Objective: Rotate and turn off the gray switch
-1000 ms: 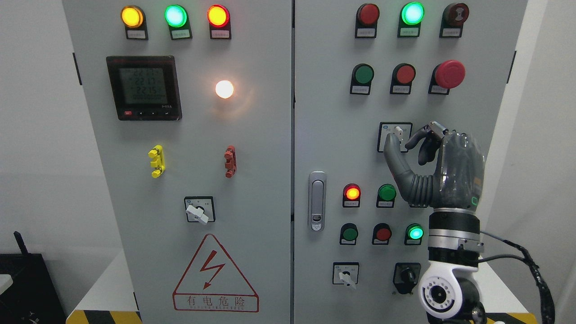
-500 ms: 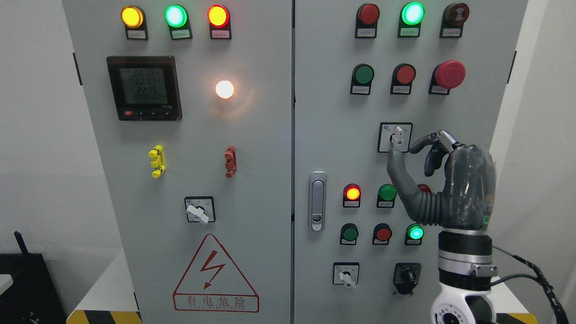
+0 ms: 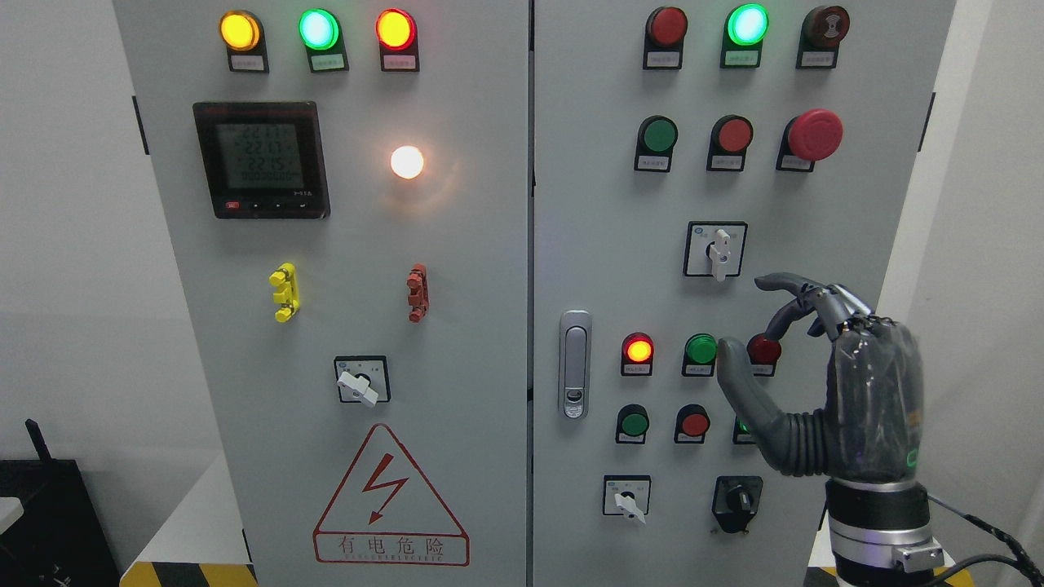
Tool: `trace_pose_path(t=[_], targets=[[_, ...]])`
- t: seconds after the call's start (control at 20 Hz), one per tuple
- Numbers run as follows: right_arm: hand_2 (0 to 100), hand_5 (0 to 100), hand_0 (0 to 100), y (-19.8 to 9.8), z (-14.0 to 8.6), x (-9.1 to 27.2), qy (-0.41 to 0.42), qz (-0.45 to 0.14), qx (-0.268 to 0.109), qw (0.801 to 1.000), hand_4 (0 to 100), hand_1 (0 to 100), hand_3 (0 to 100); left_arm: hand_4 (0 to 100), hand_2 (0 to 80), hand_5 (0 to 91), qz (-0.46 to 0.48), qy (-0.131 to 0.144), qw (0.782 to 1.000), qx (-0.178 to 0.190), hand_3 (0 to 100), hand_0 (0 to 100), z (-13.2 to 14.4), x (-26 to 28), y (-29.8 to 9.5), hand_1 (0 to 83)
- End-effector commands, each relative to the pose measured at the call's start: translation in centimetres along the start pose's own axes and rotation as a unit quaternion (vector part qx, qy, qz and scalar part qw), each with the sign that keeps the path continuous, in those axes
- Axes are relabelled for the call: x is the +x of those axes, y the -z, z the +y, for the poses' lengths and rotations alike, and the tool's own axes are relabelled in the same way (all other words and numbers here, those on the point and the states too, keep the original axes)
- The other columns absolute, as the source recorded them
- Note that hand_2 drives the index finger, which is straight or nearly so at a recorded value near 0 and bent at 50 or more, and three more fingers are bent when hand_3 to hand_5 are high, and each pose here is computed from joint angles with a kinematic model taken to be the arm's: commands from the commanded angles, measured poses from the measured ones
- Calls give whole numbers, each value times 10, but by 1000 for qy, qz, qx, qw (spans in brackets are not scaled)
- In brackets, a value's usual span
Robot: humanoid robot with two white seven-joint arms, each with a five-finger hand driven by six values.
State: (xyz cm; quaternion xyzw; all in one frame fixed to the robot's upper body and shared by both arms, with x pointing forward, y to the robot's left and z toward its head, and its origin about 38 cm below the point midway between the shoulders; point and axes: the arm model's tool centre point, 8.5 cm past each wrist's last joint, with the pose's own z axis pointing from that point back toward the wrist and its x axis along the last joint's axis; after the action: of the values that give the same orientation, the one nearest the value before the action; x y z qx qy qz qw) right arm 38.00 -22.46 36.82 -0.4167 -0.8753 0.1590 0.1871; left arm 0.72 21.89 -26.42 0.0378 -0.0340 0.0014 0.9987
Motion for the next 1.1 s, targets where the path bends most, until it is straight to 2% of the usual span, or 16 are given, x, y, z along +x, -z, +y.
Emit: trace_pose_path(t=[0.0, 0.35, 0.55, 1.05], targets=[[167, 0, 333, -7, -21, 1, -33, -30, 14, 999, 0, 214, 106, 0, 0, 0, -16, -15, 1000, 0, 0, 120, 0, 15, 1, 389], [151, 0, 302, -15, -26, 2, -36, -26, 13, 999, 0, 233, 102, 0, 0, 0, -16, -15, 1000, 0, 0, 120, 0, 15, 1, 389], [150, 0, 274, -18, -25, 1, -35, -22, 15, 999, 0, 279, 102, 0, 0, 0, -16, -14, 1000, 0, 0, 120, 0, 15, 1, 389], [142, 0, 289, -24, -23, 4, -29, -16, 16, 999, 0, 307, 103, 0, 0, 0, -16, -15, 1000, 0, 0, 120, 0, 15, 1, 389]])
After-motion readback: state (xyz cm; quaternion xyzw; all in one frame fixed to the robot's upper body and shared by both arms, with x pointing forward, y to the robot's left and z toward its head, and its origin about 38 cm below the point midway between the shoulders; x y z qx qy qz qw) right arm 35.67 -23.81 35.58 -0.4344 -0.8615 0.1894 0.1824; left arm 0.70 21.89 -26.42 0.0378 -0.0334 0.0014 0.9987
